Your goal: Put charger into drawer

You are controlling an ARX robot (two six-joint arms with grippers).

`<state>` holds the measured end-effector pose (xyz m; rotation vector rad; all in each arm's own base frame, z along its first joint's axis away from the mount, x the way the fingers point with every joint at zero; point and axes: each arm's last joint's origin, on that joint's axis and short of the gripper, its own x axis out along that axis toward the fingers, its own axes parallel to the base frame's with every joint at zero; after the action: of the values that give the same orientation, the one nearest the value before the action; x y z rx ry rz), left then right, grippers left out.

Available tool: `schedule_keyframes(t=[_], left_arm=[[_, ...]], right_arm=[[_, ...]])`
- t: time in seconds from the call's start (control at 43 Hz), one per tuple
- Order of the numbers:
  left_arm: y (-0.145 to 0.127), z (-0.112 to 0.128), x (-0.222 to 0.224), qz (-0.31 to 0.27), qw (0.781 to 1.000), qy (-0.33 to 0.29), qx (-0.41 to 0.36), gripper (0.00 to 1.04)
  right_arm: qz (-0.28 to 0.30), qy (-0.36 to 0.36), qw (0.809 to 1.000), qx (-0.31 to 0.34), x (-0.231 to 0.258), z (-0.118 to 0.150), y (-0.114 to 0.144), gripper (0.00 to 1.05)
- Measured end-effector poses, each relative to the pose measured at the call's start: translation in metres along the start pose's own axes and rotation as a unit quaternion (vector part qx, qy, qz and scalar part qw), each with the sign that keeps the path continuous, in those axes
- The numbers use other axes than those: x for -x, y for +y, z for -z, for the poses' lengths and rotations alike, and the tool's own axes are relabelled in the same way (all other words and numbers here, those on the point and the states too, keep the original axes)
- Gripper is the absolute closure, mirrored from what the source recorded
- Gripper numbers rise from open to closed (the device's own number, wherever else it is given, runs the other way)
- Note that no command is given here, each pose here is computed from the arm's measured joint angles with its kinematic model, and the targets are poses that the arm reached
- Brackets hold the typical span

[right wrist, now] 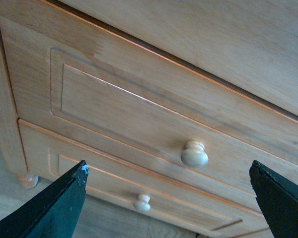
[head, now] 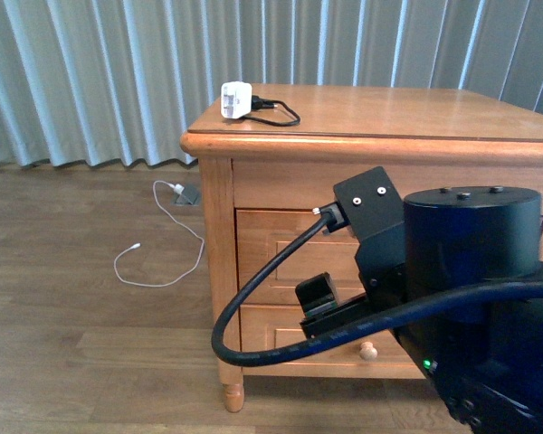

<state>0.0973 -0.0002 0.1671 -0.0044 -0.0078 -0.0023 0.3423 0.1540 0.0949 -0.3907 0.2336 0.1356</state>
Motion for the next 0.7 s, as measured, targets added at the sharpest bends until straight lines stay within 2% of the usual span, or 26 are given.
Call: schedule_keyframes(t=[0.233,0.698], left_arm=[[0.000,0.000,0.000,0.000,1.000,0.000,0.000,0.06],[0.000,0.000,0.000,0.000,1.000,0.000,0.000,0.06]], right_arm=[[0.013,-0.007,1.000,0.012,-0.030,0.011,0.006,0.08],[0.039,-0.010,0.999,0.022,-0.065,0.025,-0.006,0.08]])
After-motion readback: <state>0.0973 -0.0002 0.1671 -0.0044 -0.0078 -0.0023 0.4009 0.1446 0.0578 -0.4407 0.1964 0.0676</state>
